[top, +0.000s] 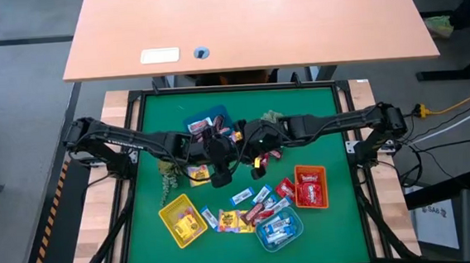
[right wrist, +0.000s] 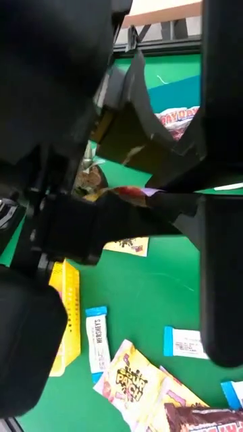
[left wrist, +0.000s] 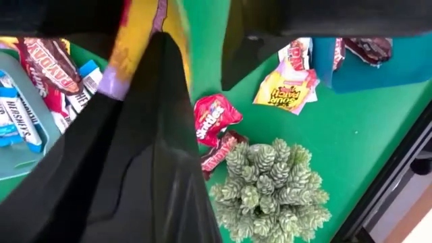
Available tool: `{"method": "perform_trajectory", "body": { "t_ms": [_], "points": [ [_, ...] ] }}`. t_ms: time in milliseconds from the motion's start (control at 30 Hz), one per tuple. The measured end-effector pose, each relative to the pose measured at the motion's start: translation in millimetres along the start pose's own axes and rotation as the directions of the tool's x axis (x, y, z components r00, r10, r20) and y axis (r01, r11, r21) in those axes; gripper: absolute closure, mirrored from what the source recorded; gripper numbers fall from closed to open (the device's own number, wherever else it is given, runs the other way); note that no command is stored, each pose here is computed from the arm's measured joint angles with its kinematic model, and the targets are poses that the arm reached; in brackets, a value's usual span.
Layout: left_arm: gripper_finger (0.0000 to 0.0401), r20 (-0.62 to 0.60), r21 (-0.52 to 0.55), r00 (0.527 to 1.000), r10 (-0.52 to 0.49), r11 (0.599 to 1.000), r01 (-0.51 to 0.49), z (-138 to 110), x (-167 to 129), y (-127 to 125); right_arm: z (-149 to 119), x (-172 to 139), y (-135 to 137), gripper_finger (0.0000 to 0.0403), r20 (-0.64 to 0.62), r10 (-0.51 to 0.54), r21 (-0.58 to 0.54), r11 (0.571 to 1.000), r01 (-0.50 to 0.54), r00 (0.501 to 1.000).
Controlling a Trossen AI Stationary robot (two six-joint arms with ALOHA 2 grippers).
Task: Sort candy
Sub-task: Put the yellow candy into the yellow bin
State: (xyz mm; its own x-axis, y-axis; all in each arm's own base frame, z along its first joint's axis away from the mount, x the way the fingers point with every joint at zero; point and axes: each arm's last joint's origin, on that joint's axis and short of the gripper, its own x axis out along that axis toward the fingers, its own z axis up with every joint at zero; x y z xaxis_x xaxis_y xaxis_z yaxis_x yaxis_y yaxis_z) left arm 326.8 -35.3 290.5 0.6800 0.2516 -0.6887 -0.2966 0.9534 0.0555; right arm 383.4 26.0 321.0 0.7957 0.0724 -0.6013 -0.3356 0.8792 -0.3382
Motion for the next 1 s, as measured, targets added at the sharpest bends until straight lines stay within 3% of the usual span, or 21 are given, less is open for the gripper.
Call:
{"method": "perform_trajectory", "body": {
  "t_ms": [233,433,700,867,1000],
  "points": [
    [0.0384,-0.012,0.005,1.0,0.002,1.0,-0.002,-1.3,-0.1,0.0,-1.0,0.0,0.1,0.04,-0.011,0.001,0.009,1.0,-0.001,1.0],
    [0.0389,-0.013,0.005,1.0,0.003,1.0,-0.003,-1.3,0.0,0.3,-1.5,0.0,0.4,0.0392,-0.015,0.005,0.01,1.0,-0.005,1.0],
    [0.0397,-0.031,0.007,0.999,-0.025,1.0,0.026,-2.4,-1.6,0.2,-9.2,-0.5,3.6,0.0273,-0.101,0.025,0.012,1.0,-0.024,0.995],
    [0.0399,-0.176,-0.03,0.976,-0.126,0.992,0.123,-14.1,-13.5,2.4,-23.5,-3.5,10.1,0.0224,-0.253,0.085,0.021,0.996,-0.082,0.964],
    [0.0399,-0.399,-0.157,0.896,-0.196,0.977,0.144,-35.4,-21.4,-2.6,-34.5,-7.8,16.0,0.0209,-0.361,0.156,0.073,0.988,-0.139,0.919]
  ]
}}
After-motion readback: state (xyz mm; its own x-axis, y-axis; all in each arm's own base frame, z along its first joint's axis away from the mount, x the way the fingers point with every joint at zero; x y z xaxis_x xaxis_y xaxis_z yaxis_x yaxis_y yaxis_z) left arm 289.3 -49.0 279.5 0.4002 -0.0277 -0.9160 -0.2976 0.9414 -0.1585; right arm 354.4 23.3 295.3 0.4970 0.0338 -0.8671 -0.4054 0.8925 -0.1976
